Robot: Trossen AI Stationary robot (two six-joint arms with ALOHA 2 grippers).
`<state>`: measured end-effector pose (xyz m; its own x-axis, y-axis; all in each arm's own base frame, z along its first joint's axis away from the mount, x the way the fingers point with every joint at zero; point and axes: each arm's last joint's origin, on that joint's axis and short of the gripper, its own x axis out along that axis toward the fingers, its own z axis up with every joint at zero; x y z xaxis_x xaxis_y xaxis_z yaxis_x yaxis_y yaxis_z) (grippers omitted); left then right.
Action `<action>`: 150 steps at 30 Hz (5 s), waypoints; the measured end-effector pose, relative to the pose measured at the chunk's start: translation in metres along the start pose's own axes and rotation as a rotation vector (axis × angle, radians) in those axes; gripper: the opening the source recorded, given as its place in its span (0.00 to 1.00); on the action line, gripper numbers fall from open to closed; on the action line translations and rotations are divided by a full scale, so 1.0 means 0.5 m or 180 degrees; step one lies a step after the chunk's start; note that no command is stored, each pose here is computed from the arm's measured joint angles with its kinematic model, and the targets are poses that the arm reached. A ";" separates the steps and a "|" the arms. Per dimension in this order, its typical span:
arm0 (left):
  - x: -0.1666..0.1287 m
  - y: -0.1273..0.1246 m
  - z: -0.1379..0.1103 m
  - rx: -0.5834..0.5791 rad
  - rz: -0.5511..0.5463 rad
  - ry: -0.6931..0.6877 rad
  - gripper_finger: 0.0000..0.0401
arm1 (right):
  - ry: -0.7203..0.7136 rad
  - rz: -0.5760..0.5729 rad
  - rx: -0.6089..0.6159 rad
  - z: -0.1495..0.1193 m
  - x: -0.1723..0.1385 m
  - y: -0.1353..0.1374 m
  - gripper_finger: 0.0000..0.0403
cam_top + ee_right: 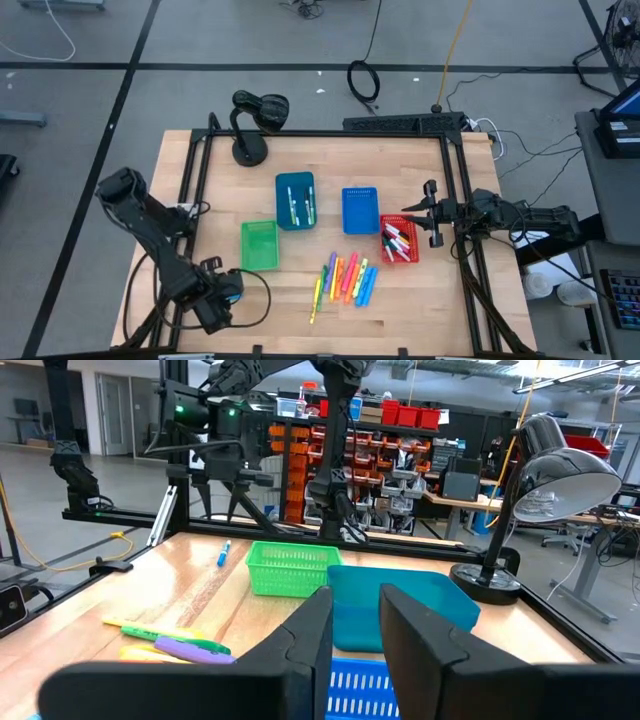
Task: Pick & Place Markers
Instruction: Put the blue marker pen into the dark blue bin
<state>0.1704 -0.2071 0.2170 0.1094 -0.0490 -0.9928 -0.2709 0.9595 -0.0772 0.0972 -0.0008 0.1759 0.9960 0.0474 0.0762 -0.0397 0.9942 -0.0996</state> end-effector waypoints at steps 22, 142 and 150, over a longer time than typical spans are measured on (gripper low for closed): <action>0.138 0.013 -0.046 -0.0367 -0.0115 0.0363 0.39 | 0.0001 -0.0001 0.0001 0.000 0.000 0.000 0.18; 0.180 0.039 -0.045 -0.1432 -0.0264 -0.0381 0.07 | 0.0001 0.0000 0.0000 0.000 0.000 0.000 0.18; 0.121 -0.002 -0.016 -0.1229 -0.0654 -0.1264 0.07 | -0.0001 -0.0002 0.0000 0.000 0.000 0.000 0.18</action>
<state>0.1697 -0.2134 0.1560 0.5260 -0.0441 -0.8494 -0.5268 0.7672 -0.3661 0.0972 -0.0008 0.1759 0.9960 0.0468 0.0765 -0.0390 0.9943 -0.0996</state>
